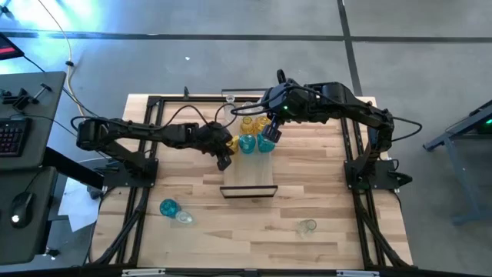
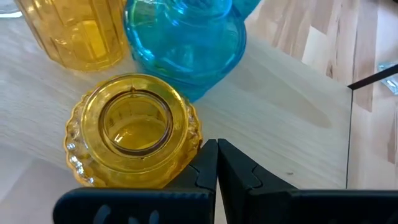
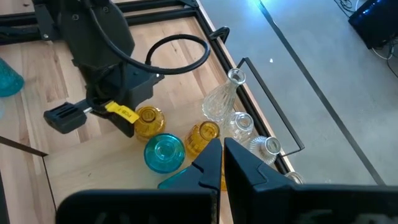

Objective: Sort vases onto shelf
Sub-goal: Move the bottom yellow flower vase to the center of the shelf aligned with the other yellow flower vase

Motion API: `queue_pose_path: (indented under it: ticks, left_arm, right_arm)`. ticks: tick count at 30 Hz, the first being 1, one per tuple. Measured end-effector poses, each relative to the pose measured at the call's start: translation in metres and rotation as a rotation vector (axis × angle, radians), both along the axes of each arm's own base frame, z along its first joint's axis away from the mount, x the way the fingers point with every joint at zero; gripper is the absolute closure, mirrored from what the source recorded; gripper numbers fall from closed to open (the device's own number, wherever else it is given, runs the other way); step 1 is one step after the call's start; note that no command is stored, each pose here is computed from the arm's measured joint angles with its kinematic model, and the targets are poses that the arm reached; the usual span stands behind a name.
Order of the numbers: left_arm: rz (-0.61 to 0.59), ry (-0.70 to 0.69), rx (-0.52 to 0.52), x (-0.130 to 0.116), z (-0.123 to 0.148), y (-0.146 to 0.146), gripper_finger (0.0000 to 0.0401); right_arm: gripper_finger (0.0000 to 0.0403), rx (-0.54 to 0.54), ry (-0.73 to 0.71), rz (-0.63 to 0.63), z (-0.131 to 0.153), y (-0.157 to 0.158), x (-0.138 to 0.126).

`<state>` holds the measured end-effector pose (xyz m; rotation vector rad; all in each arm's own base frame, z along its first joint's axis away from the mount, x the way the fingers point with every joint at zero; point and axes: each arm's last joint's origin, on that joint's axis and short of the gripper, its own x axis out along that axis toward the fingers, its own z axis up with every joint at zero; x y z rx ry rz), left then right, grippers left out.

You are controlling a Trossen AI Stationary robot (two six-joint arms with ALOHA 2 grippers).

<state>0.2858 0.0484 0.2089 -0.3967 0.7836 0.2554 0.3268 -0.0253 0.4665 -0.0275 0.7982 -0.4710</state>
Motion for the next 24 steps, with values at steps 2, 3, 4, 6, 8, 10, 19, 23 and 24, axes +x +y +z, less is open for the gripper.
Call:
queue_pose_path:
  ticks: [2,3,4,6,8,10,19,23,24]
  left_arm:
    - [0.0,-0.002,0.0,0.0,0.0,0.0,0.0401]
    - [-0.001,-0.006,0.0,0.0,0.001,0.0,0.0401]
    - [-0.005,-0.009,-0.001,0.0,0.002,-0.002,0.0401]
    - [-0.022,-0.024,-0.015,0.0,0.005,-0.007,0.0401]
    - [-0.042,-0.031,-0.042,-0.002,0.008,-0.013,0.0401]
    - [-0.055,-0.027,-0.048,-0.004,0.01,-0.017,0.0401]
    - [-0.033,0.052,0.003,-0.011,0.007,-0.016,0.0401]
    - [-0.02,0.053,0.011,-0.011,0.007,-0.012,0.0401]
    - [-0.017,0.053,0.013,-0.011,0.007,-0.011,0.0401]
  right_arm:
    - [0.0403,0.001,0.0,-0.001,0.0,0.0,0.0]
    - [0.0403,0.001,0.0,0.0,0.0,0.0,0.0]
    - [0.0403,0.0,0.0,0.002,0.0,0.001,0.0]
    - [0.0403,0.001,0.0,0.006,0.0,0.002,0.0]
    - [0.0403,0.001,-0.001,0.01,0.0,0.004,0.0]
    - [0.0403,0.001,-0.001,0.012,0.0,0.004,0.0]
    - [0.0403,-0.001,0.0,0.013,0.0,0.004,0.0]
    - [0.0403,0.0,-0.001,0.014,0.0,0.005,0.0]
    - [0.0403,0.0,-0.001,0.016,0.0,0.005,0.0]
